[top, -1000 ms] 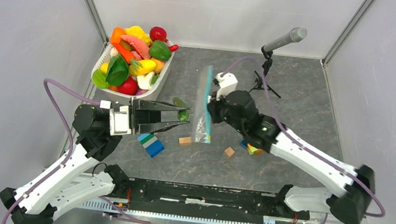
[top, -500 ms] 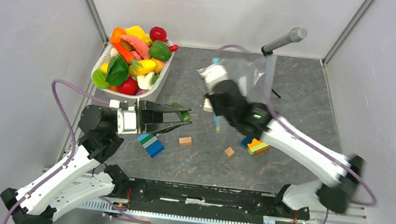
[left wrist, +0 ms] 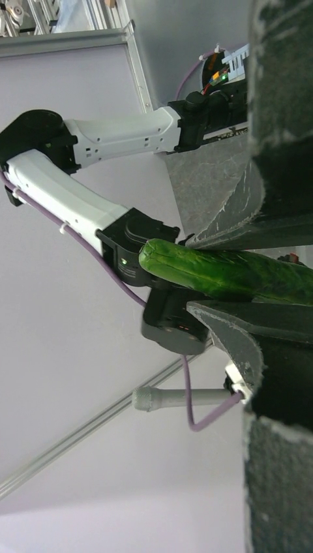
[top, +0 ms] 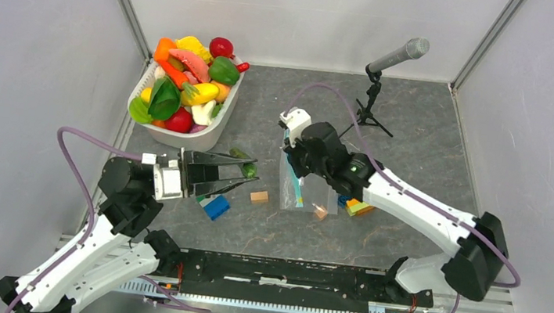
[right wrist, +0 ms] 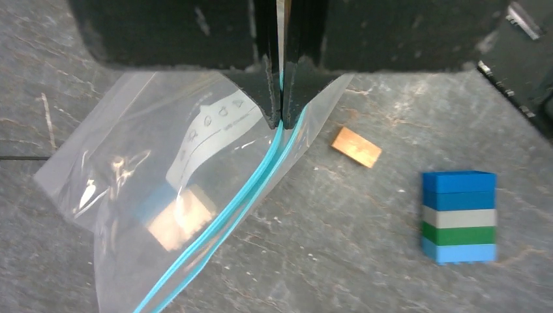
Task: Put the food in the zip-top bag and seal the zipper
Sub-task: Adjust the zipper food storage bag at the center of the board.
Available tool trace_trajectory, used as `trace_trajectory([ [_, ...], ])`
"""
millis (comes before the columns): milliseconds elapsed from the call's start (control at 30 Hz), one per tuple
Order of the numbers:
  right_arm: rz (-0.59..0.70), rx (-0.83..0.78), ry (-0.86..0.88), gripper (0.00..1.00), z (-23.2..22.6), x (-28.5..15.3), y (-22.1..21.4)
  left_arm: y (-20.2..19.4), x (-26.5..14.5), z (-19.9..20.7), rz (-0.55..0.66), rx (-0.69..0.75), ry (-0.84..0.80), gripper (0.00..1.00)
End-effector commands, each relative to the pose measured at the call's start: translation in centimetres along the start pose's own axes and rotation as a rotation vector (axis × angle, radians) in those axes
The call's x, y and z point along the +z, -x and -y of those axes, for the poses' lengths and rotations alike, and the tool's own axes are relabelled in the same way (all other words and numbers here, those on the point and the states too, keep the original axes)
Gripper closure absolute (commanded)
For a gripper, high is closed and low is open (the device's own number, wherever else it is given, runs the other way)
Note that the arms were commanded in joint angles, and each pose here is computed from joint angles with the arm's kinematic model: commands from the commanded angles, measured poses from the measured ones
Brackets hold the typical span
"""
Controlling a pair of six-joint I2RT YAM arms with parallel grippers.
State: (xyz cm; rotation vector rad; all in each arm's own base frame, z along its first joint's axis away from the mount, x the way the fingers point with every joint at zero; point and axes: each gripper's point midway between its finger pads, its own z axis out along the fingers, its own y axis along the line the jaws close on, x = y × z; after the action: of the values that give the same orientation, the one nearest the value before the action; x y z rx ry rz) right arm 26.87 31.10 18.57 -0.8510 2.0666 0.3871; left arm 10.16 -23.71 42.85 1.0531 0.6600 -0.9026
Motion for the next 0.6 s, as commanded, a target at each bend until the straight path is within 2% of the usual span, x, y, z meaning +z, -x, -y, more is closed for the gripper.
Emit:
trace_trajectory([
  [0,0.105,0.080,0.130,1.00,-2.2,-1.0,1.0,-0.1,0.2,0.1,0.012,0.006,-0.008,0.88],
  [100,0.095,0.120,0.086,1.00,-1.5,-1.1,0.2,-0.7,0.1,0.1,0.001,-0.004,0.000,0.88],
  [200,0.115,0.155,-0.121,1.00,2.3,-2.7,0.1,-1.2,-0.2,0.0,-0.009,-0.011,0.022,0.88],
  [267,0.138,0.151,-0.333,1.00,6.2,-5.7,0.9,-1.9,-0.5,-0.5,-0.027,-0.017,0.059,0.88],
  [333,0.172,0.121,-0.590,1.00,10.8,-10.6,2.7,-2.7,-0.8,-1.0,-0.059,-0.018,0.100,0.90],
  [433,0.207,0.023,-0.801,1.00,14.3,-17.2,6.8,-3.8,-1.1,-2.0,-0.091,-0.020,0.159,0.90],
  [500,0.126,-0.108,-0.871,1.00,15.4,-19.5,8.5,-4.1,-1.1,-2.4,-0.094,-0.018,0.182,0.91],
  [567,0.013,-0.203,-0.877,1.00,15.5,-19.1,8.9,-4.4,-1.2,-2.9,-0.103,-0.023,0.208,0.92],
])
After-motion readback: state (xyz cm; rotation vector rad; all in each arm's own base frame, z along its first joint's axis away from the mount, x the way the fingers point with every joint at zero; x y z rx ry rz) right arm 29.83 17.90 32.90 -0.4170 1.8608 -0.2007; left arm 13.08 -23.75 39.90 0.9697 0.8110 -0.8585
